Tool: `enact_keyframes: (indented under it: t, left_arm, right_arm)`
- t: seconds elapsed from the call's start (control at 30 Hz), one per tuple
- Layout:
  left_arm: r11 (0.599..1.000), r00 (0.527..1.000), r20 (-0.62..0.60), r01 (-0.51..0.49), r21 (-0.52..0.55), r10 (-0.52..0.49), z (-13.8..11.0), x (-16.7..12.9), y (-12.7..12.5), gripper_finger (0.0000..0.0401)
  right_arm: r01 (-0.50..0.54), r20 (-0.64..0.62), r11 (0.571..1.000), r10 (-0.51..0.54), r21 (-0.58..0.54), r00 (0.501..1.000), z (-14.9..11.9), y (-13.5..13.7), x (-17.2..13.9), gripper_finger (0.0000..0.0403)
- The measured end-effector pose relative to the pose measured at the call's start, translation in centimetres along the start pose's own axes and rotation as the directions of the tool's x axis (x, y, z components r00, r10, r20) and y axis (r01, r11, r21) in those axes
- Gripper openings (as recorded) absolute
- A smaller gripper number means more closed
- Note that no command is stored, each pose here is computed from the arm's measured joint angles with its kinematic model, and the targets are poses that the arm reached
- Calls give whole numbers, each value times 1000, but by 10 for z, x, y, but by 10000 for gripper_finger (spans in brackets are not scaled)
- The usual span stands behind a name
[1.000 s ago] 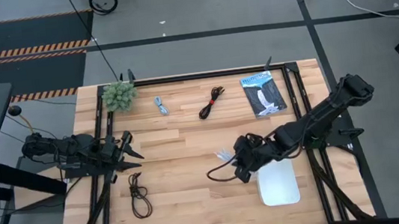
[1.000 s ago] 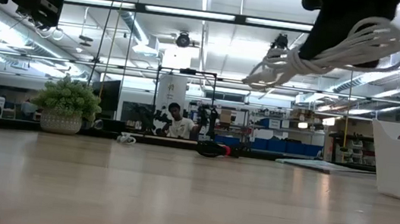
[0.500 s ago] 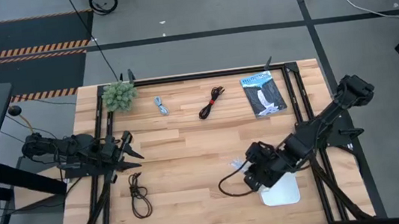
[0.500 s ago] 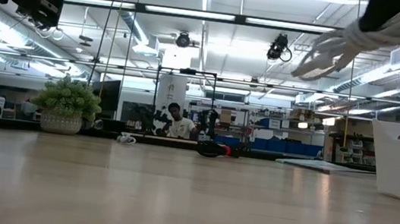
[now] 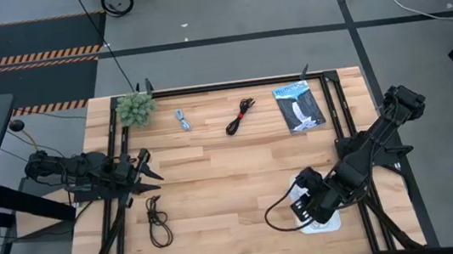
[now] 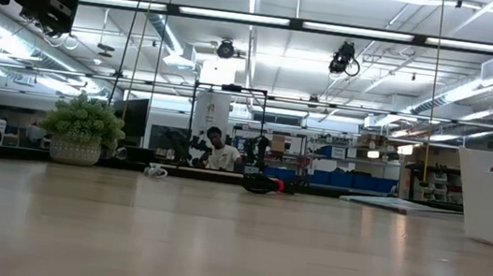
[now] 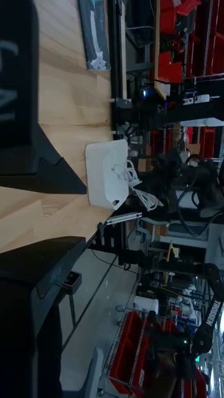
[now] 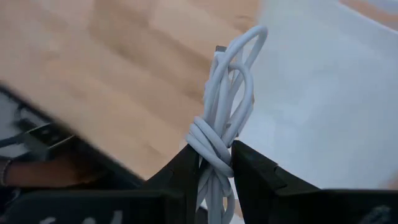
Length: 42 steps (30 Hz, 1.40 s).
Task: Pick and place USB-C Cables
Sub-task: Put the white charger cable into the white bin, then put the top black charger cable into the white bin
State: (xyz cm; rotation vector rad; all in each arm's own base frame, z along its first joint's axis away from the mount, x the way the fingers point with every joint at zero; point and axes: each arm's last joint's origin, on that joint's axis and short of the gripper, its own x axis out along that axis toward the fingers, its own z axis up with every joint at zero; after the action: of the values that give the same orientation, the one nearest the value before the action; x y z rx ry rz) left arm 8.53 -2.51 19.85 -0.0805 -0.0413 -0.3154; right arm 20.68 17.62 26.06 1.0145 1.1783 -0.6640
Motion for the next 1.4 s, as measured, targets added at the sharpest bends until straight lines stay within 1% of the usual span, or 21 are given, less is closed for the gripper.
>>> enact_keyframes:
  t: [0.17,0.27,0.4,0.57,0.73,0.93,1.13,1.23,1.4]
  left_arm:
    - [1000,1000,0,0,0,0,0,0,0,128]
    - [1000,1000,0,0,0,0,0,0,0,128]
    - [1000,1000,0,0,0,0,0,0,0,128]
    - [1000,1000,0,0,0,0,0,0,0,128]
    - [1000,1000,0,0,0,0,0,0,0,128]
    - [1000,1000,0,0,0,0,0,0,0,128]
    - [1000,1000,0,0,0,0,0,0,0,128]
    - [1000,1000,0,0,0,0,0,0,0,128]
    - [1000,1000,0,0,0,0,0,0,0,128]
  right_arm:
    - [134,61,984,-142,115,988,-3,-19,3,93]
    - [134,100,982,-148,134,984,-6,-25,11,93]
    - [138,101,977,-155,163,983,-8,-33,24,93]
    - [181,123,969,-203,167,971,-6,-44,36,93]
    - [173,124,972,-194,161,973,-6,-52,51,93]
    - [125,83,978,-140,168,987,-8,-54,63,98]
    - [166,-1,970,-168,180,986,-10,-55,64,134]
    - [183,-56,961,-175,205,983,-11,-54,64,153]
    - [219,-164,947,-184,235,969,-12,-47,58,165]
